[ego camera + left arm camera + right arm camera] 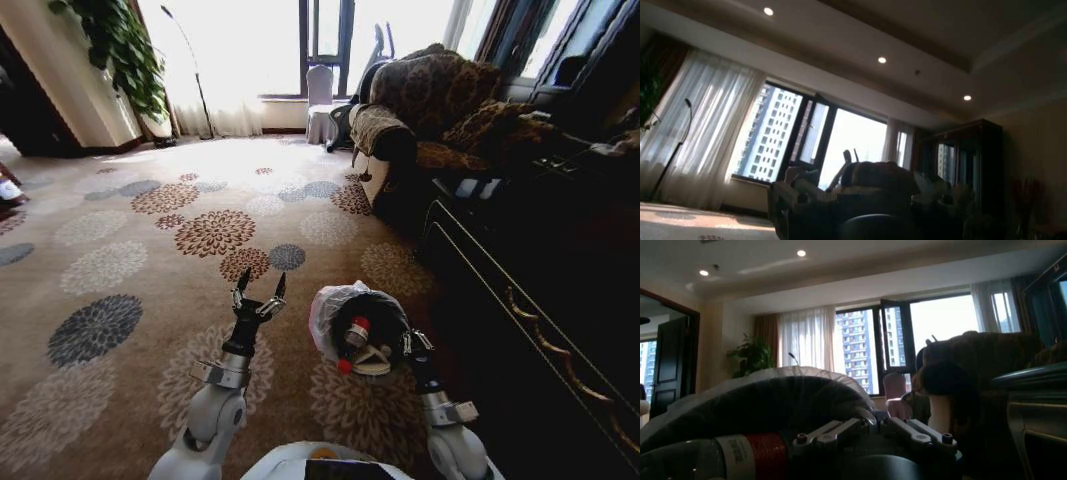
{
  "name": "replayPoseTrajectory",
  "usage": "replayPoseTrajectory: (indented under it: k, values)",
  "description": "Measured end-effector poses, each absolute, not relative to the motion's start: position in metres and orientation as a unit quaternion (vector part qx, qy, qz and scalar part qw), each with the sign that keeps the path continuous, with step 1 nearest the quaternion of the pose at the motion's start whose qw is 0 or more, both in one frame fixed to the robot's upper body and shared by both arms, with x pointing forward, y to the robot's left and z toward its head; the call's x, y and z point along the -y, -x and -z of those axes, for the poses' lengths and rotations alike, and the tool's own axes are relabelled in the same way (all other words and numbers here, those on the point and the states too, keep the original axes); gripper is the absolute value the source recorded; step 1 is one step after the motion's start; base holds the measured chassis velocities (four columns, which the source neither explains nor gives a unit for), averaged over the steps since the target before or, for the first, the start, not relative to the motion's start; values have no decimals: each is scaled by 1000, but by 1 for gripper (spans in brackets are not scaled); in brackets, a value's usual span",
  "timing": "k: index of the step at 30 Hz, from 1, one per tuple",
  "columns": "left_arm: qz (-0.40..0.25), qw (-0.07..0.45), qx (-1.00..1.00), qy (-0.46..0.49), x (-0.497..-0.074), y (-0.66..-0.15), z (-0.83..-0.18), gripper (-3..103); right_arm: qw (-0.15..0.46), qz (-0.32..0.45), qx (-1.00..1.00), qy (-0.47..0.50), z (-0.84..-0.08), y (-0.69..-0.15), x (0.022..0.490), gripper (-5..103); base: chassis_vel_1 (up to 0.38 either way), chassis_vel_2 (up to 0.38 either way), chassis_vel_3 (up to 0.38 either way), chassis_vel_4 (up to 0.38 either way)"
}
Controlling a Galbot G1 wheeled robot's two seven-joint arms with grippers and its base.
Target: Pick up the trash from the ground and place it into the trash bin.
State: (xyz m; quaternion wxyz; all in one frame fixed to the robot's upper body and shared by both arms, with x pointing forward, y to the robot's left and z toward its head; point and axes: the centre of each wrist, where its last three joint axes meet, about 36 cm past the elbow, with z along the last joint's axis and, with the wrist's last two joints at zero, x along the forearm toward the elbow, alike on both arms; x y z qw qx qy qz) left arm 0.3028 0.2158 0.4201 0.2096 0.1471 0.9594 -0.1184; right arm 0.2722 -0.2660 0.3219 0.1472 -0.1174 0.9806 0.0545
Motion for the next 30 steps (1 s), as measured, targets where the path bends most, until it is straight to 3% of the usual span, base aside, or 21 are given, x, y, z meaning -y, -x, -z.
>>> replayPoseTrajectory:
  k: [14,21,30]
  values:
    - [119,208,-960,-148,-215,-304,-419,96,149,-51,-981,115,-321,-275,269,0,154,90,-141,-89]
    - [118,207,-960,-148,-215,-304,-418,100,148,-52,-981,116,-320,-275,268,0,304,261,-298,-272]
    - [119,204,-961,-146,-216,-304,-418,97,147,-54,-981,111,-320,-274,271,0,270,238,-265,-243]
